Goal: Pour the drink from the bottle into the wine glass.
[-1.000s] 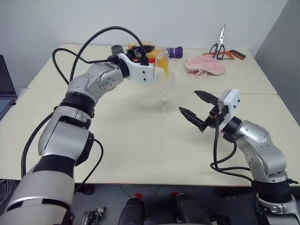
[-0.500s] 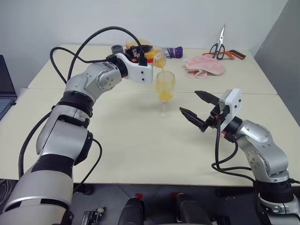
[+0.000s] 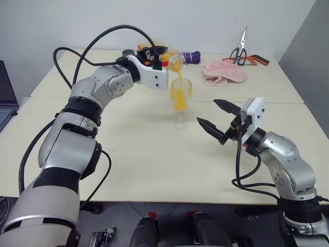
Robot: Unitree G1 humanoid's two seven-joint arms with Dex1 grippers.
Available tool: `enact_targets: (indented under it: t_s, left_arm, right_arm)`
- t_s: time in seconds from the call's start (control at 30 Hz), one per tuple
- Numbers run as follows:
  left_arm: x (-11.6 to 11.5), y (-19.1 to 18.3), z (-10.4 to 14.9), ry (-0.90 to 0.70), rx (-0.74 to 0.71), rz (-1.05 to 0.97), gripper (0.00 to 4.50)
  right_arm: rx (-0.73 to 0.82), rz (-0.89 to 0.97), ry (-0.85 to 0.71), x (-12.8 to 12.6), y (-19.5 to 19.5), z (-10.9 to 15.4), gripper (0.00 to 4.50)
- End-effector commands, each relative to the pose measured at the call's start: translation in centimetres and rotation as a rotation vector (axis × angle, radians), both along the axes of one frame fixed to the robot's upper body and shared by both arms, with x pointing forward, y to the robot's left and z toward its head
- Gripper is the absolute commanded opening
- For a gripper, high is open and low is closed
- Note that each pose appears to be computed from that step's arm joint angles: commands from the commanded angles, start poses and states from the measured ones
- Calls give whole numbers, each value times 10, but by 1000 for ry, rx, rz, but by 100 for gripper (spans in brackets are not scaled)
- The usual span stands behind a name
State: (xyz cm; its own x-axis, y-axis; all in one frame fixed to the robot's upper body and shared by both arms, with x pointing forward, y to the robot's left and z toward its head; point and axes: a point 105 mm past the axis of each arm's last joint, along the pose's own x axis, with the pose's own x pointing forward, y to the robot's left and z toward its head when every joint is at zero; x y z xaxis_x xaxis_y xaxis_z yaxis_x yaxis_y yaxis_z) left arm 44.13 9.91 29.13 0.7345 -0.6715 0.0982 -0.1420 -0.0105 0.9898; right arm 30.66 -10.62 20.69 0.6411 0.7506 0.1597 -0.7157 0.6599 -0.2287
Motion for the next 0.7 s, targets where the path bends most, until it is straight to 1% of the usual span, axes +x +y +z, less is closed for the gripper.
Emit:
enact_targets:
  t_s: [0.03,0.7]
  left_arm:
    - [-5,0,30,-86,-26,-15,167]
    - [-5,3,31,-104,-7,-3,167]
  right_arm:
    - [17,1,-72,-5,-2,16,450]
    - [11,30,-67,-8,3,15,450]
